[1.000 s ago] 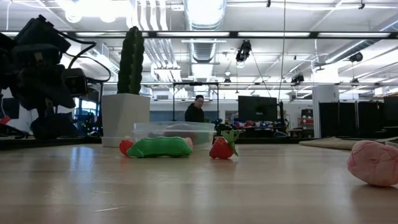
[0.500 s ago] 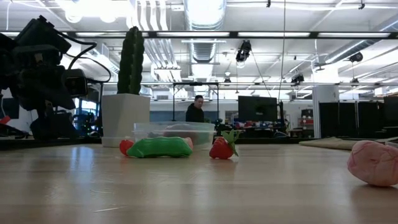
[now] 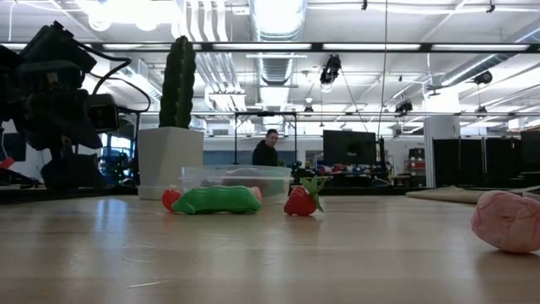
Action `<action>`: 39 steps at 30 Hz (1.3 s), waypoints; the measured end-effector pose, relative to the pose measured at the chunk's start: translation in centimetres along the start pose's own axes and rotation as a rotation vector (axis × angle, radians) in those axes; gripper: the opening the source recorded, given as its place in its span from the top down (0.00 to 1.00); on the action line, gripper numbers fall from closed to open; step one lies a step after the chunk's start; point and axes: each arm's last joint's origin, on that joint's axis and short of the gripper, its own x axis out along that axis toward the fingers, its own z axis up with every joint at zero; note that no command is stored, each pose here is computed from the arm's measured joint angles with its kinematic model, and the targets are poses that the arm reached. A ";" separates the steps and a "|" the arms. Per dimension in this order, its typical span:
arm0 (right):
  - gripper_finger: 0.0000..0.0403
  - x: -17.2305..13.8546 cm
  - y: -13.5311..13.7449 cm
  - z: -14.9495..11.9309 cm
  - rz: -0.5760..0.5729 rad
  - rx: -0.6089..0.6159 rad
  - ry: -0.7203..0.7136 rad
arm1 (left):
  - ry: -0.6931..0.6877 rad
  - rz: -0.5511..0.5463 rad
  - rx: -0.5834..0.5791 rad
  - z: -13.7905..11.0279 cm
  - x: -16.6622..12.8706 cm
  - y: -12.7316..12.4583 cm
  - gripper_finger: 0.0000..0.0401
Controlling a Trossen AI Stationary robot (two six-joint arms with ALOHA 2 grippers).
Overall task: Pick and placing Produce into tupperware
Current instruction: Put the bottom peach into the transparent bin
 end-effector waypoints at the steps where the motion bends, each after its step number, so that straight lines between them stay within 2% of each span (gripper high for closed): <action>1: 0.44 0.0 0.0 0.0 -0.001 -0.003 0.000 | 0.000 0.000 0.000 0.0 0.0 0.0 0.29; 20: 0.70 0.1 -0.1 0.0 -0.011 -0.028 -0.005 | -0.026 -0.026 -0.037 0.3 0.0 -0.3 0.29; 31: 0.74 0.0 -0.1 0.1 -0.006 -0.021 -0.011 | -0.028 -0.029 -0.036 0.4 0.0 -0.4 0.29; 35: 0.75 -0.7 -0.3 0.6 0.019 0.014 -0.077 | -0.029 -0.030 -0.036 0.4 0.0 -0.4 0.29; 39: 0.75 -3.0 -0.3 1.7 0.115 0.029 -0.152 | -0.032 -0.033 -0.034 0.4 0.0 -0.4 0.29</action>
